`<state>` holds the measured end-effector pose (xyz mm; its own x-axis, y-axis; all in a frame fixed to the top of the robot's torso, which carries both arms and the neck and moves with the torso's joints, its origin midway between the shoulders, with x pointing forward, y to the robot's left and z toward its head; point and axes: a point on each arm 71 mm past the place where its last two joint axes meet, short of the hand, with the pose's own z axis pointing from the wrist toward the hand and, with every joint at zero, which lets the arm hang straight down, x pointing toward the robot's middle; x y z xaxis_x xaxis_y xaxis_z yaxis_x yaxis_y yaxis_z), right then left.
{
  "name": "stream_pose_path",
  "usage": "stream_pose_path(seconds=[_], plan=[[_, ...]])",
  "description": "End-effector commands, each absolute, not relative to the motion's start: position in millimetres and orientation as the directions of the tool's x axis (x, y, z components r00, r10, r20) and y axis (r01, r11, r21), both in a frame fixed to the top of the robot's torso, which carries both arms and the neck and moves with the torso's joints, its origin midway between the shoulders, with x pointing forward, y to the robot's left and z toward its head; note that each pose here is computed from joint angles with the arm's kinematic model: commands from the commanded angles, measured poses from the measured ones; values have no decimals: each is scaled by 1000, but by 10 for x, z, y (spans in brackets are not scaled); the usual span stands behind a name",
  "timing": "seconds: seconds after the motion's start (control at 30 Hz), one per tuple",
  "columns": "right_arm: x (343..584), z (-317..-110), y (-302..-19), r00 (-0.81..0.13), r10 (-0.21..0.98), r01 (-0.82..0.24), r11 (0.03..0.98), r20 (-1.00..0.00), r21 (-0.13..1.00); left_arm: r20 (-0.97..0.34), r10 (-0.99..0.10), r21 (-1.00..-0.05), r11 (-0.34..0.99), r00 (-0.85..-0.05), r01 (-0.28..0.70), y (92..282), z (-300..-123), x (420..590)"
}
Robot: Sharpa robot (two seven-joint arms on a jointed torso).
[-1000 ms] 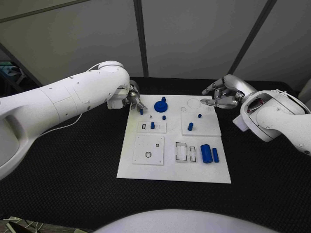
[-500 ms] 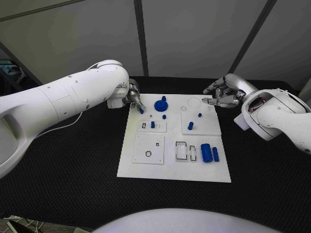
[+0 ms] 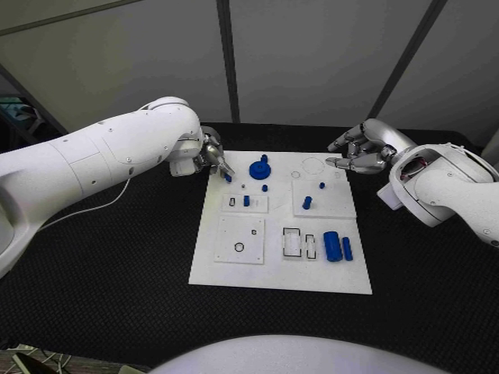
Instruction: Assemble the parts on the task board
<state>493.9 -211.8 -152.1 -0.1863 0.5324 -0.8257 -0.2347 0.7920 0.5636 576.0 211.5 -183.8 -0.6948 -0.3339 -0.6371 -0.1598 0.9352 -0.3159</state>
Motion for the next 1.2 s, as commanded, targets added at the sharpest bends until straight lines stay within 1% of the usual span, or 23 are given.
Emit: stream_pose_path(seconds=[0.03, 0.2, 0.37, 0.63, 0.9, 1.2], plan=[[4937, -1506, -2116, -186, 534, -245, 788, -825, 565, -618, -398, -400, 902, -678, -165, 2097, -1801, 5734], [4936, -1504, -2124, -184, 534, -245, 788, -825, 565, -614, -405, -438, 889, -677, -135, 2112, -1763, 5648], [4934, -1504, -2132, -184, 535, -243, 788, -824, 566, -621, -407, -457, 882, -670, -113, 2124, -1743, 5520], [4933, -1503, -2136, -184, 536, -242, 788, -824, 566, -624, -400, -453, 885, -671, -106, 2143, -1799, 5372], [4933, -1506, -2137, -187, 534, -240, 789, -824, 566, -618, -383, -431, 895, -687, -111, 2121, -1922, 5299], [4932, -1509, -2137, -191, 535, -238, 788, -823, 568, -614, -349, -402, 910, -708, -101, 2086, -1974, 5268]])
